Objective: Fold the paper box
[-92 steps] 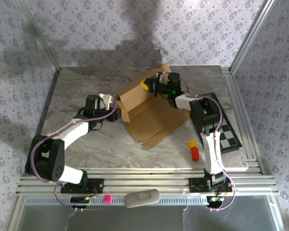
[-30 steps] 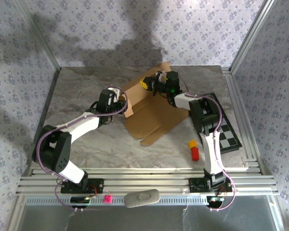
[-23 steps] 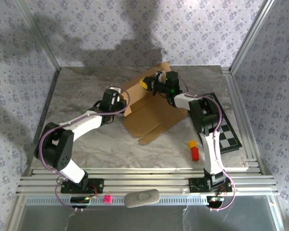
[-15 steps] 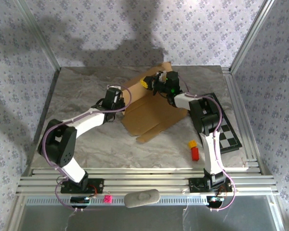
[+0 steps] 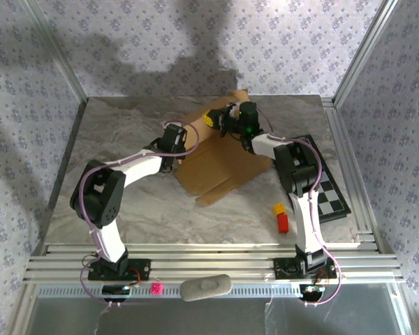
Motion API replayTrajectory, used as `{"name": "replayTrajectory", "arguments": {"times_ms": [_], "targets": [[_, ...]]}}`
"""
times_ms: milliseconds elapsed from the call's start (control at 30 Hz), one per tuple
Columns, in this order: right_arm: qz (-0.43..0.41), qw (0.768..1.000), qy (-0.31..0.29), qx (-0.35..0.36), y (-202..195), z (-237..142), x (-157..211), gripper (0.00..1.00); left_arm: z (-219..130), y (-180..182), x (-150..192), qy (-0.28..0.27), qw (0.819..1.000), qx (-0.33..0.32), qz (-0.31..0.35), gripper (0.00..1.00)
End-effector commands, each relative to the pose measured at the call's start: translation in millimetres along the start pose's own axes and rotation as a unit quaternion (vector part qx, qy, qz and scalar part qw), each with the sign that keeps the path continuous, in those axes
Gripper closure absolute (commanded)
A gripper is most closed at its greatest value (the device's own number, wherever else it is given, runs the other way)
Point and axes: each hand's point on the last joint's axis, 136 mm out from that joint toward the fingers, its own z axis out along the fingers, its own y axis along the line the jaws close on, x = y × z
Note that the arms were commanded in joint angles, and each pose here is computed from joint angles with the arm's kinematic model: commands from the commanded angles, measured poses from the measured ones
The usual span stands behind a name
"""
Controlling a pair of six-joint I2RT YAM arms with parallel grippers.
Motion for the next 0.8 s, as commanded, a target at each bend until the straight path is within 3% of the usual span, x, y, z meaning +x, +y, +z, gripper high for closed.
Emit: {"name": "replayTrajectory", "arguments": {"times_ms": [0, 367, 767], "targets": [[0.011, 1.000, 0.015, 0.003, 11, 3, 10, 1.00, 9, 2, -2, 0.011, 1.000, -0.024, 0.014, 0.68], [0.024, 1.000, 0.002, 0.001, 15, 2, 6, 1.00, 19, 13, -3, 0.015, 0.997, -0.070, 0.004, 0.99], [0.060, 0.996, -0.056, 0.038, 10, -1, 18, 1.00, 18, 46, 1, 0.068, 0.979, -0.193, 0.015, 1.00]]}}
